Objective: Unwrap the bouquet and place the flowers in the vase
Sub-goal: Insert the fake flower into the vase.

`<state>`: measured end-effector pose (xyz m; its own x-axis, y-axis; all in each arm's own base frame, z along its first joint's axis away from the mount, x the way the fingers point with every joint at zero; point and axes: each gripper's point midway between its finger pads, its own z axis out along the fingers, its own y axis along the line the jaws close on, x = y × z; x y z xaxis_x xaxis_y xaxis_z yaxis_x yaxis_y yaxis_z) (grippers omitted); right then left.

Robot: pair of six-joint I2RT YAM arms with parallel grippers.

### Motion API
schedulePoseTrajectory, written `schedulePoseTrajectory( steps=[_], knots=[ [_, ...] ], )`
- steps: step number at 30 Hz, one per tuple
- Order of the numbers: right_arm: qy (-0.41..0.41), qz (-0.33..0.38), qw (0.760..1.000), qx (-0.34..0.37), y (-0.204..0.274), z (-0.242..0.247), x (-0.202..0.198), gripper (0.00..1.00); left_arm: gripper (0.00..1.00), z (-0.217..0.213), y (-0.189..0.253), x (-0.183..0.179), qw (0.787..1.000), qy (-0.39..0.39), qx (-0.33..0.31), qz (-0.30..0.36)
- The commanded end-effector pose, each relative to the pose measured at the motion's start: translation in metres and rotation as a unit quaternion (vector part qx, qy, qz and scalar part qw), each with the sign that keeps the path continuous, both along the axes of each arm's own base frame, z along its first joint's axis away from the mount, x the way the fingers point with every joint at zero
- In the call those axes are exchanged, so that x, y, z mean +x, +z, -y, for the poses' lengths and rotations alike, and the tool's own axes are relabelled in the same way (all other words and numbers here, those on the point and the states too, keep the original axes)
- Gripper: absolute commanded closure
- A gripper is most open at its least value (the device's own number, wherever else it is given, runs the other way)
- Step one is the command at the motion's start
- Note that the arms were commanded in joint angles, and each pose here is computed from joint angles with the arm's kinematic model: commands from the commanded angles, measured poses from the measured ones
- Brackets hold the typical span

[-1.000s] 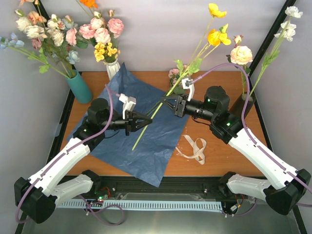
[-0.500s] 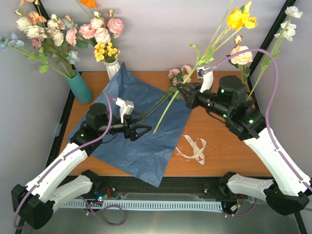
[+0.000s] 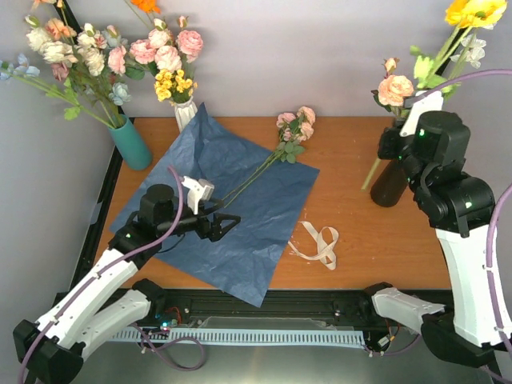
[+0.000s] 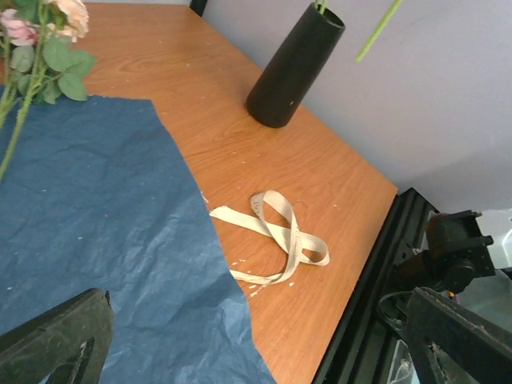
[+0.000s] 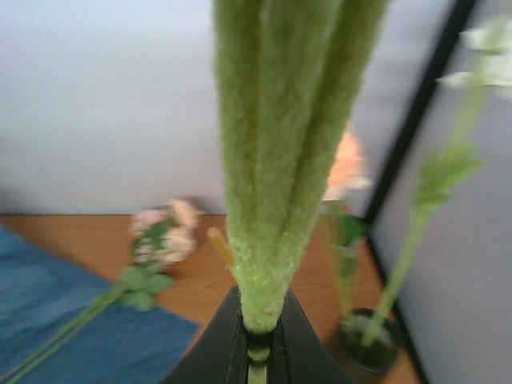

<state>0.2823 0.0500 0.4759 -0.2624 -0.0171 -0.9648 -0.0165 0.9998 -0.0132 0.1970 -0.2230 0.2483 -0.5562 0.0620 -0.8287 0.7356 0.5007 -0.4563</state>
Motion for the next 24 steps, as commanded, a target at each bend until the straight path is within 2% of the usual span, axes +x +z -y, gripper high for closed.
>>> schedulePoseTrajectory(
  steps=[1, 9, 15, 24],
  knots=[
    [-0.101, -0.013, 0.993, -0.064, 0.006, 0.059, 0.003, 0.97, 0.01, -0.011, -0.001, 0.003, 0.999, 0.032, 0.021, 0.015],
    [-0.179, 0.009, 0.981, -0.081, 0.031, 0.113, 0.022, 0.97, 0.01, -0.013, -0.005, 0.002, 0.999, 0.038, 0.022, 0.017],
    [-0.185, 0.024, 0.980, -0.061, 0.039, 0.142, 0.045, 0.97, 0.00, -0.014, -0.003, 0.001, 0.999, 0.038, 0.020, 0.023],
    [-0.176, 0.030, 0.983, -0.037, 0.032, 0.161, 0.085, 0.97, 0.01, -0.015, -0.005, 0.002, 0.999, 0.041, 0.022, 0.023]
  ],
)
